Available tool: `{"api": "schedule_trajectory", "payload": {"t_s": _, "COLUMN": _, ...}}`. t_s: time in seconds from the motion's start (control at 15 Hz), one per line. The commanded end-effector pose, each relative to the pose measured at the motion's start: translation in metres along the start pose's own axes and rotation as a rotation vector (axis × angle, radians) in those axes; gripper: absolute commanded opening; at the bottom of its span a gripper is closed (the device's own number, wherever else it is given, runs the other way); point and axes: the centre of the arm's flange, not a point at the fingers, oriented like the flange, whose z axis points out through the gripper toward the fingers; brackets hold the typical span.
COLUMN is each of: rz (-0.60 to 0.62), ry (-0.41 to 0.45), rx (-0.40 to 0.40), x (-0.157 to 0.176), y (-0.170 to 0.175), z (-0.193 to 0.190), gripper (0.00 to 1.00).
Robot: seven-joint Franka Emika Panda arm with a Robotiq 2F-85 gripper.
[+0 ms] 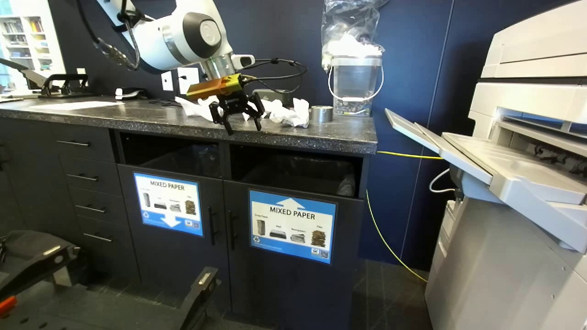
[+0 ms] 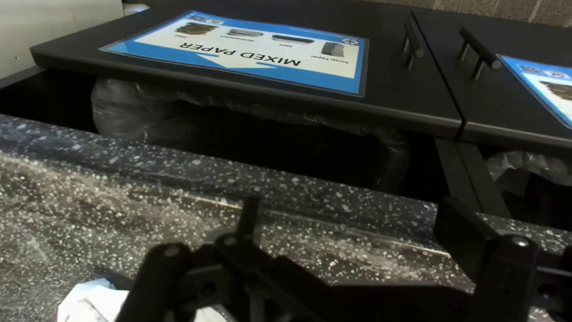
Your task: Place two crumpled papers inside the bin on the right
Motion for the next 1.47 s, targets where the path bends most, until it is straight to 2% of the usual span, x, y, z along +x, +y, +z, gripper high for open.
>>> {"api": "schedule_trajectory", "payload": {"t_s": 0.0, "rz": 0.047, "ry": 0.133, "rx": 0.005, "x": 0.063, "y": 0.014, "z": -0.042, "gripper": 1.0}}
{"api": "schedule_trajectory", "payload": {"t_s": 0.27, "rz": 0.07, "ry": 0.092, "rx": 0.032, "x": 0.073, "y": 0.026, "z": -0.048, "gripper": 1.0}}
{"api": "schedule_trajectory", "payload": {"t_s": 0.47, "rz": 0.174, "ry": 0.228, "rx": 0.056, "x": 0.131, "y": 0.061, "z": -0.088, "gripper": 1.0}}
{"api": "schedule_trajectory", "payload": {"t_s": 0.6, "rz": 0.217, "ry": 0.265, "rx": 0.067, "x": 0.17, "y": 0.089, "z": -0.116, "gripper": 1.0}}
{"api": "schedule_trajectory", "payload": {"t_s": 0.73, "rz": 0.225, "ry": 0.222, "rx": 0.057, "x": 0.203, "y": 0.115, "z": -0.132, "gripper": 1.0}}
{"api": "schedule_trajectory", "payload": {"t_s": 0.87, "rz": 0.232, "ry": 0.16, "rx": 0.035, "x": 0.21, "y": 0.131, "z": -0.128, "gripper": 1.0}}
{"api": "schedule_trajectory", "payload": {"t_s": 1.13, "rz": 0.225, "ry": -0.04, "rx": 0.026, "x": 0.2, "y": 0.146, "z": -0.088, "gripper": 1.0}}
{"api": "schedule_trajectory", "payload": {"t_s": 1.27, "rz": 0.224, "ry": -0.098, "rx": 0.025, "x": 0.187, "y": 0.148, "z": -0.062, "gripper": 1.0}}
{"api": "schedule_trajectory", "payload": {"t_s": 1.4, "rz": 0.233, "ry": -0.111, "rx": 0.008, "x": 0.18, "y": 0.155, "z": -0.04, "gripper": 1.0}}
